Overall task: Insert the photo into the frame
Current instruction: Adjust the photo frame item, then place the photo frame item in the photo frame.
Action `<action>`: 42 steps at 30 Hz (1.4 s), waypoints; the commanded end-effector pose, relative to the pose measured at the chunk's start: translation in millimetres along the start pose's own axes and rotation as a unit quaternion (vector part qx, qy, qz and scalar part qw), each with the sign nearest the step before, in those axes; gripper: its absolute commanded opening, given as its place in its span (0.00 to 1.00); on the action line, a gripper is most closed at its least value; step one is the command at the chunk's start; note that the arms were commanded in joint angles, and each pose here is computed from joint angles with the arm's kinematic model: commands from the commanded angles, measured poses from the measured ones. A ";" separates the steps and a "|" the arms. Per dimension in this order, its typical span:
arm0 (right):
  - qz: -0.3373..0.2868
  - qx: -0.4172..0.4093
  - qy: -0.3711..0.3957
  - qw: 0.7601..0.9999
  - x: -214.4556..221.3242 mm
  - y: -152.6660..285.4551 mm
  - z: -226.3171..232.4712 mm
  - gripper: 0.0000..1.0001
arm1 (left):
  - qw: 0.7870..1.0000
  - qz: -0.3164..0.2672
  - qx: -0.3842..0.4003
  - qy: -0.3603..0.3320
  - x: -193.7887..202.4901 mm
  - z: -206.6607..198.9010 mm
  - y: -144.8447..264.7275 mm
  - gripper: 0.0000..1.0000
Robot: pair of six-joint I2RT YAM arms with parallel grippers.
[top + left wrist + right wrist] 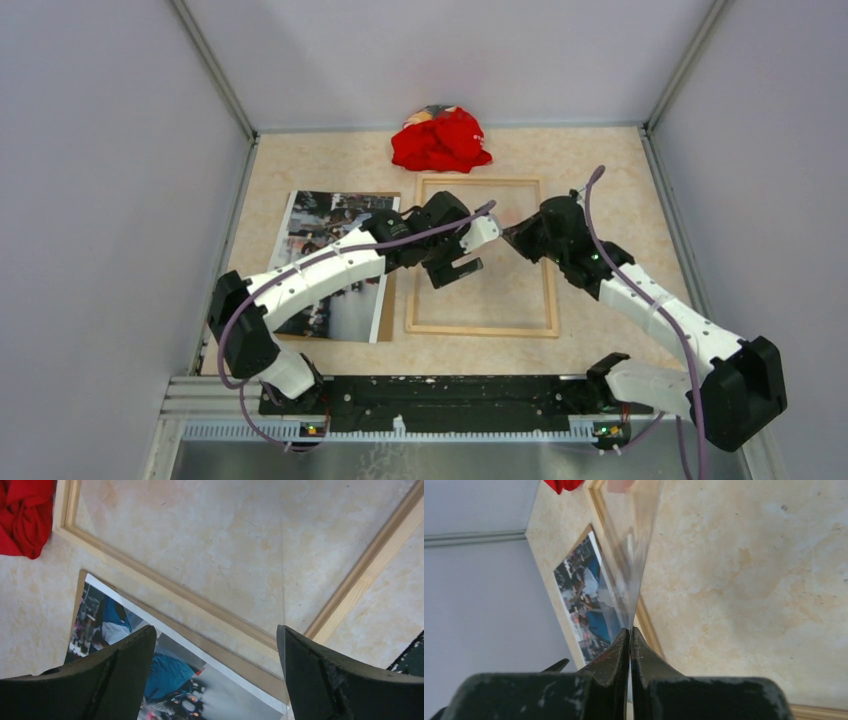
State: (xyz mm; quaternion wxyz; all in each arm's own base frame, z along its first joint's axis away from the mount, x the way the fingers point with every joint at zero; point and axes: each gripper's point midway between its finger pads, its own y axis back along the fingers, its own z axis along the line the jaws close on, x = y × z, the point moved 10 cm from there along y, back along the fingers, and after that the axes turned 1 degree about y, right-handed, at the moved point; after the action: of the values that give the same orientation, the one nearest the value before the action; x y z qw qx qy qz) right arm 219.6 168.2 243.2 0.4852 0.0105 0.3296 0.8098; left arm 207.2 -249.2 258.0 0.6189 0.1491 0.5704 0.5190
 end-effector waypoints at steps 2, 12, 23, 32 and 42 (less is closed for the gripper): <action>0.001 0.009 0.127 0.992 -11.0 16.7 4.5 0.00 | 0.998 -0.030 0.032 0.041 -13.9 13.4 22.2 0.98; 0.063 -0.158 0.237 0.956 -63.2 54.2 48.5 0.00 | 0.980 -0.074 -0.005 0.184 6.7 128.9 52.4 0.98; 0.086 -0.195 0.331 0.919 -79.2 55.3 79.4 0.00 | 0.965 -0.089 0.022 0.245 40.4 158.9 54.6 0.98; 0.098 -0.224 0.305 0.920 -86.8 65.5 94.8 0.00 | 0.956 -0.037 0.024 0.290 68.4 160.5 1.9 0.95; 0.155 -0.270 0.271 0.911 -109.1 70.2 102.8 0.00 | 0.940 -0.012 0.078 0.332 92.1 164.5 -46.4 0.75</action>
State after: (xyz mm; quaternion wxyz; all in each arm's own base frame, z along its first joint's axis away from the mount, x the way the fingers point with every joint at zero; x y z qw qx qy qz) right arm 248.5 114.1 387.9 0.2632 -0.2895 0.2505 0.8855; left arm 348.2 -118.8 231.6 0.3874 0.0111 0.7650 0.5144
